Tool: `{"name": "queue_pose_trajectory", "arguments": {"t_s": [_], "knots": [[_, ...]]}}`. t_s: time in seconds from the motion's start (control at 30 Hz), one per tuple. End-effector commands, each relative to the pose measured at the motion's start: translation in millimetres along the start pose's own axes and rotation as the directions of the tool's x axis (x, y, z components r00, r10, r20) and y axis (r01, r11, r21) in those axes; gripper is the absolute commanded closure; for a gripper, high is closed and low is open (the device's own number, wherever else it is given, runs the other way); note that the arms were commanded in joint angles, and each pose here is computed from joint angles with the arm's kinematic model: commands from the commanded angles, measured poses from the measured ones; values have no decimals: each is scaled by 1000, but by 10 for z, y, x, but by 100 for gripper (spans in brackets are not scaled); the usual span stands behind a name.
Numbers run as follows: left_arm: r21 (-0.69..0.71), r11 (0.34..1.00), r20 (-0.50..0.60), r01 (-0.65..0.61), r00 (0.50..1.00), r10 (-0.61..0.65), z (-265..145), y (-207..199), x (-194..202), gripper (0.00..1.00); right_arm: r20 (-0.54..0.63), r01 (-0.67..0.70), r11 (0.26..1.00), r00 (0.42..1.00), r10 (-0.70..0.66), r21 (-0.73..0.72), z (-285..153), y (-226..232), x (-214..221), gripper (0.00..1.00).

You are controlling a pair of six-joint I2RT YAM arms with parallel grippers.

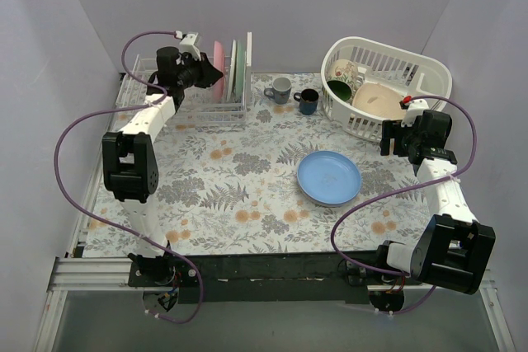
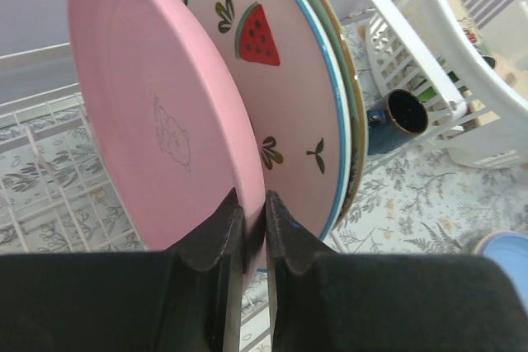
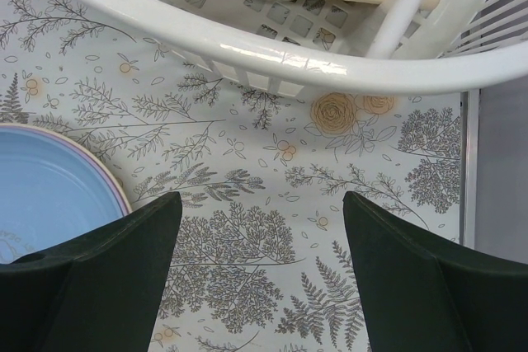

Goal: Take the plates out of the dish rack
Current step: Unload the plate from the dish rack.

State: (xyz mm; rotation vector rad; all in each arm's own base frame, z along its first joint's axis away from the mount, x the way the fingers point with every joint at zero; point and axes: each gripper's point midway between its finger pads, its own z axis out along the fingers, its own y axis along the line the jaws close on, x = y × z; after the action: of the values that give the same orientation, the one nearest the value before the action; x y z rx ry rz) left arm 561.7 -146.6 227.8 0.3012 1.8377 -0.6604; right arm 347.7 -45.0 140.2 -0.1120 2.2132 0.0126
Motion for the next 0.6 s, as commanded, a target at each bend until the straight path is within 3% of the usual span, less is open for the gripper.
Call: {"name": "queue_pose_trajectory", "arguments": {"t_s": [0.0, 0.33, 0.57], "knots": [[-11, 999, 184, -36, 982, 37, -335, -22, -681, 100, 33, 3, 1000, 999, -3, -9, -41, 17, -74, 13], [67, 996, 263, 54, 962, -70, -678, 90, -1031, 100, 33, 1, 1000, 999, 0, -16, -42, 27, -72, 13], [161, 984, 286, 76, 951, -120, -908, -77, -1213, 100, 31, 3, 1000, 1000, -2, -17, -39, 32, -66, 14]]}}
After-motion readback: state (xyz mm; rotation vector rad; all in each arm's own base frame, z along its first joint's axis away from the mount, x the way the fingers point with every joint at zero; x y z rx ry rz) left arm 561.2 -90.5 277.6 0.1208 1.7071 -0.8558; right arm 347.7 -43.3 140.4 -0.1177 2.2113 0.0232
